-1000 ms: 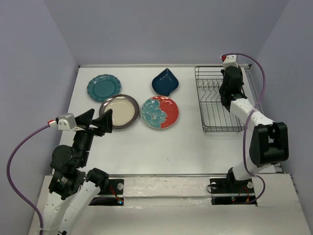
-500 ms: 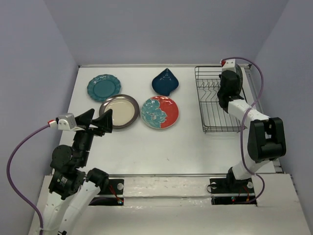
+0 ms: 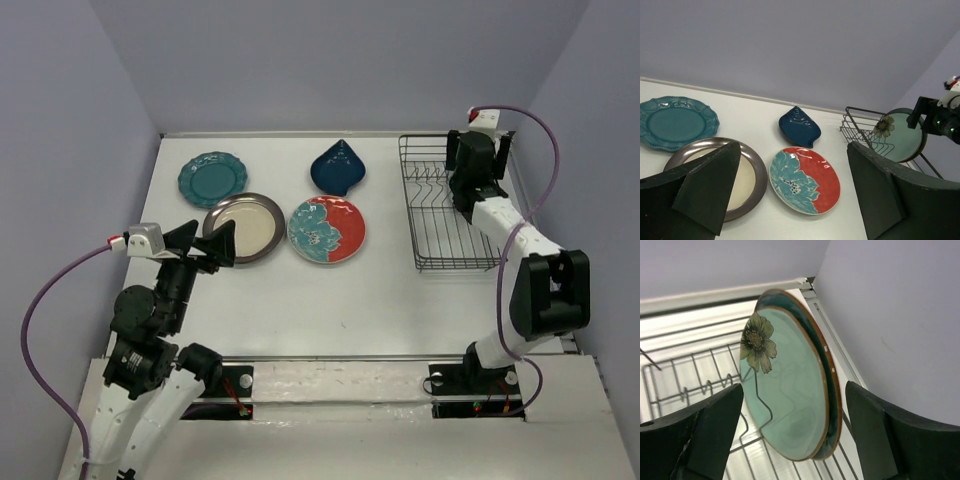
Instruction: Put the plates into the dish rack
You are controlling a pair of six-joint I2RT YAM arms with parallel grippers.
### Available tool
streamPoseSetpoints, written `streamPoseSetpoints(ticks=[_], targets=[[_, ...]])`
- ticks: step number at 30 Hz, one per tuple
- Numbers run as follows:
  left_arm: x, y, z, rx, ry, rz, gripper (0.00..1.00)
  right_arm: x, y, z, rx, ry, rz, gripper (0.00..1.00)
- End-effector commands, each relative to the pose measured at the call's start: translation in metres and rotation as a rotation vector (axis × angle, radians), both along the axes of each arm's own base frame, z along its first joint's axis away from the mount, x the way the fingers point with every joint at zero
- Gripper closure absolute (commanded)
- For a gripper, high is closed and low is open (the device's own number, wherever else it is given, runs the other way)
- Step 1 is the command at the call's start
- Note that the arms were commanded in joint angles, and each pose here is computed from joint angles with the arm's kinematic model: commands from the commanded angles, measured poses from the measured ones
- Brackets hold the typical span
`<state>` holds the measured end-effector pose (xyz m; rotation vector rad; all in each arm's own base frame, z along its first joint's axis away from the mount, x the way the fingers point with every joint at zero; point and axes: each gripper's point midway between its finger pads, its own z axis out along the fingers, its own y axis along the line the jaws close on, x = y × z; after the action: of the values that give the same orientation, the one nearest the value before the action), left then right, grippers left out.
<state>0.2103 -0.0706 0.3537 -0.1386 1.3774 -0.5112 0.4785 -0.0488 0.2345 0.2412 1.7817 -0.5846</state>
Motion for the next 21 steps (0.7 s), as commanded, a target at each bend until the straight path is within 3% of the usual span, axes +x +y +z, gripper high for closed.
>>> streamPoseSetpoints(ticks=[1, 4, 9, 15, 21], targets=[[0.000, -0.002, 0.020, -0.006, -0.051, -0.010, 0.01, -0.010, 0.009, 0.083, 0.186, -0.198, 0.019, 0.10], [0.003, -0.003, 0.018, -0.002, -0.041, -0.006, 0.01, -0.021, 0.045, 0.094, 0.307, -0.228, 0.124, 0.10], [0.007, -0.003, 0.015, 0.004, -0.027, 0.003, 0.01, -0.057, 0.159, 0.050, 0.554, -0.148, 0.345, 0.16], [0.008, -0.003, 0.013, 0.006, -0.022, 0.003, 0.01, -0.079, 0.233, -0.022, 0.781, -0.015, 0.378, 0.23], [0.005, 0.000, 0.017, -0.004, -0.036, 0.012, 0.01, -0.099, 0.279, -0.079, 0.864, 0.089, 0.332, 0.30]])
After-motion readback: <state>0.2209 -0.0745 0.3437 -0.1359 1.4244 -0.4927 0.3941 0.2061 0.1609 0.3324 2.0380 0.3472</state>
